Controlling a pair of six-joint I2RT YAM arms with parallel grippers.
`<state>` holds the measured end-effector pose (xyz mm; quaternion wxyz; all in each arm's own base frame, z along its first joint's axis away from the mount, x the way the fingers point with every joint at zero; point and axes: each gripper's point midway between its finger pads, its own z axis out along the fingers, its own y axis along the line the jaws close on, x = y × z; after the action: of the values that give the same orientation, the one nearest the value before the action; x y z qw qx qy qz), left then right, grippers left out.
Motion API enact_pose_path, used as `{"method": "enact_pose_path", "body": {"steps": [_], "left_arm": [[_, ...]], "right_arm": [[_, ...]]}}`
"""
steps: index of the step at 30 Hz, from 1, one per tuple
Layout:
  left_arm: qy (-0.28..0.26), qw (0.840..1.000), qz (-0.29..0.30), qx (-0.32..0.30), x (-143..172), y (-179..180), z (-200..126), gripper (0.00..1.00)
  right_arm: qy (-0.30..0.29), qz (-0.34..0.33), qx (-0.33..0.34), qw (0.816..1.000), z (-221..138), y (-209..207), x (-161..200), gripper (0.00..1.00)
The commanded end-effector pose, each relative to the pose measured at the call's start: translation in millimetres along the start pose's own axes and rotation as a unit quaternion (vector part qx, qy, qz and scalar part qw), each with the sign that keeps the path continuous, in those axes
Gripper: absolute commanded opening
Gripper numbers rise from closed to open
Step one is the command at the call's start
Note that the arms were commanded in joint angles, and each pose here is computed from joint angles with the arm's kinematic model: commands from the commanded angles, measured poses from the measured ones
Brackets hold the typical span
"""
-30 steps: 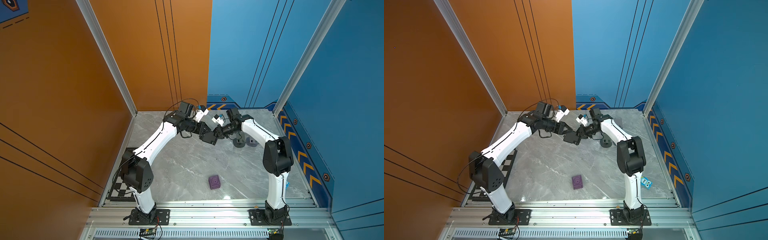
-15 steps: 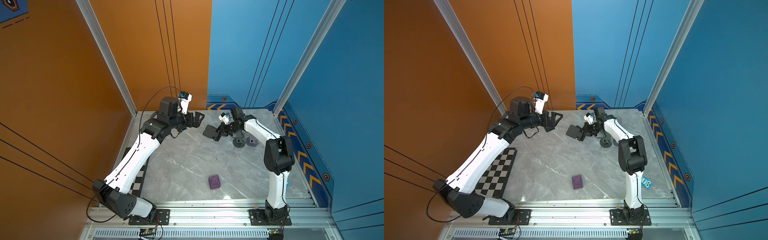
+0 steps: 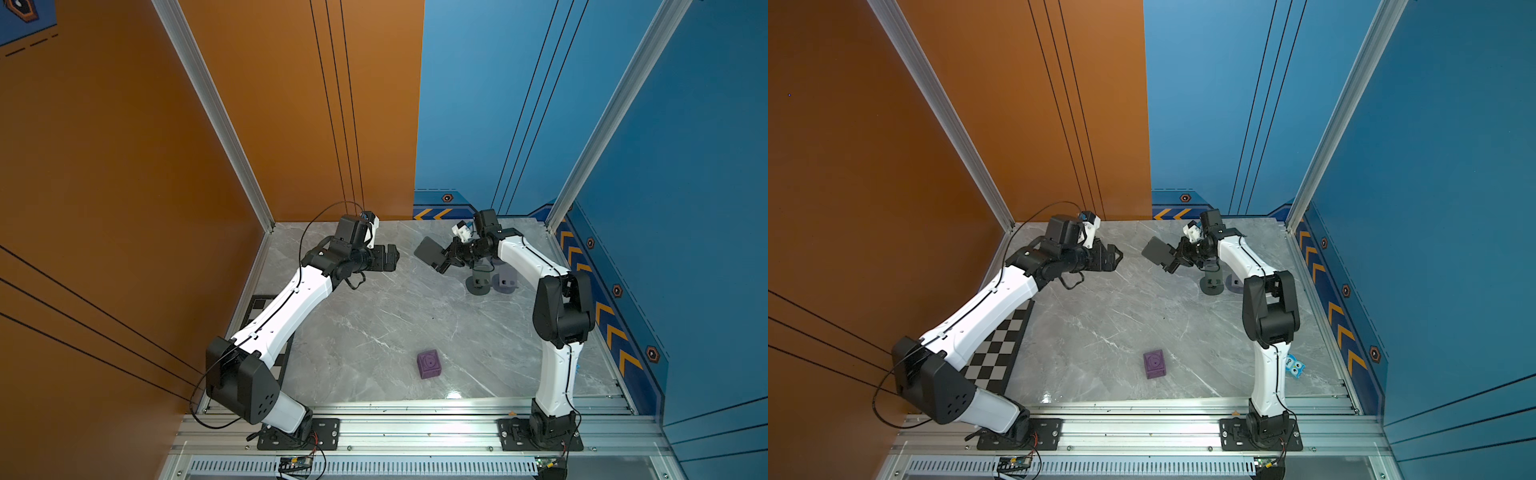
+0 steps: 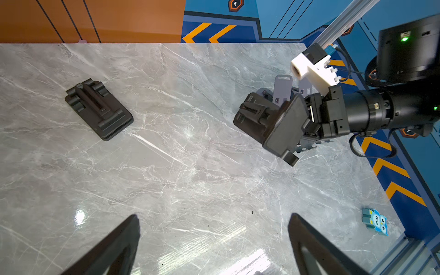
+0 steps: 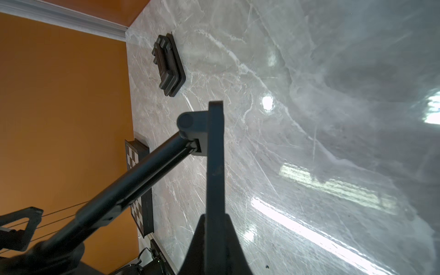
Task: Open the phone stand
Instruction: Place the phone stand at the center of the board.
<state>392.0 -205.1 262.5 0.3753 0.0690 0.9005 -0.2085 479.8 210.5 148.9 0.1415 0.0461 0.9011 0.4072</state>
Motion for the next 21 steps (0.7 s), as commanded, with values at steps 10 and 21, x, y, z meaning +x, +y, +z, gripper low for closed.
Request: {"method": "enact_pose_path", "body": {"steps": [10,21], "left_arm": [[0.038,0.999,-0.009,0.016,11,-3,29,0.98],[0.059,0.997,-0.009,0.048,12,-27,51,0.98]], "right_arm": [[-0.182,0.04,-0.02,0.982,-123,-9,-89,0.03],[-0.29,0.115,-0.007,0.95,-197,-95,-134,0.03]]}}
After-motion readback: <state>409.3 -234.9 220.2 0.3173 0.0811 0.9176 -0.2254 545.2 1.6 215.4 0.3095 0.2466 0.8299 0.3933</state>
